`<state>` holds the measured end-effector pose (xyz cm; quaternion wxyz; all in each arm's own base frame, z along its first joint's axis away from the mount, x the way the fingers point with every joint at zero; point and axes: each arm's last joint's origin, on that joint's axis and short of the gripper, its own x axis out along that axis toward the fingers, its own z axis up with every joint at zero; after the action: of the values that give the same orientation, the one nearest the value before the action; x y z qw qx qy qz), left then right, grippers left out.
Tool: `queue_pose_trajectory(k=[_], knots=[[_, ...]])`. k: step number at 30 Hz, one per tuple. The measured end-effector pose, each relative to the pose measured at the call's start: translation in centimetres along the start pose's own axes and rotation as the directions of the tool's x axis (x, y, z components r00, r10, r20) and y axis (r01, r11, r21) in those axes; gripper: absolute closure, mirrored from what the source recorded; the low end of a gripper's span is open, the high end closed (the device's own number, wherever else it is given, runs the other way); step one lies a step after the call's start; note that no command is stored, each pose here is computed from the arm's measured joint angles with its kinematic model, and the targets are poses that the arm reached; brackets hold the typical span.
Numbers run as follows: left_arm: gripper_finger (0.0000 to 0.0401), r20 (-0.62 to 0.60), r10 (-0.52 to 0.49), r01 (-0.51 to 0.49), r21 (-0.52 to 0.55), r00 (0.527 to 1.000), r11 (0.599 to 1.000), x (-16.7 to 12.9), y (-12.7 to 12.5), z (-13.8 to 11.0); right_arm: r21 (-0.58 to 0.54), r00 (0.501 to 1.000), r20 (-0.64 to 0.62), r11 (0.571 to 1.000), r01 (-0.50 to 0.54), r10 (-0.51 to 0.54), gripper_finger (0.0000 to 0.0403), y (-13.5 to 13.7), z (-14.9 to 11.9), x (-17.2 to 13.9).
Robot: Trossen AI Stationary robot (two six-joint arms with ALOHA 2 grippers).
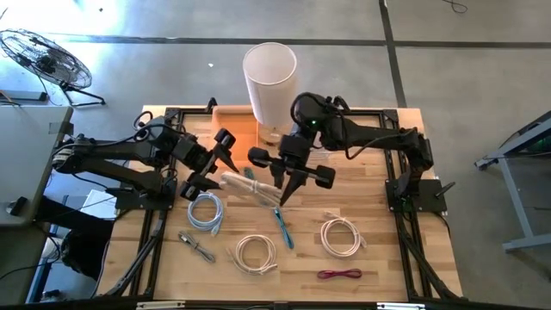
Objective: Pick & Place USB Port
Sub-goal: Put the top right white usb cable into the orange bin
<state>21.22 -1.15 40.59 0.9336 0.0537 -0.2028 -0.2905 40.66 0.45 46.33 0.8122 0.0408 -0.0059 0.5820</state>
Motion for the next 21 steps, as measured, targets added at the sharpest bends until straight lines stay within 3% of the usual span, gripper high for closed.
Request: queue_pose_trajectory(k=[6, 21], knots=[[0.0196, -0.006, -0.08, 0.08, -0.001, 0.997, 0.997, 0.0, -0.2, -0.1, 0.012, 1.0, 0.001, 1.0, 0.023, -0.023, 0.0373, -0.3, 0.0, -0.9], [0.0196, -0.006, -0.103, 0.103, 0.001, 0.995, 0.995, 0.0, -0.3, -0.1, -0.002, 0.999, 0.002, 0.999, 0.05, -0.05, 0.0373, -0.5, 0.2, -1.9]])
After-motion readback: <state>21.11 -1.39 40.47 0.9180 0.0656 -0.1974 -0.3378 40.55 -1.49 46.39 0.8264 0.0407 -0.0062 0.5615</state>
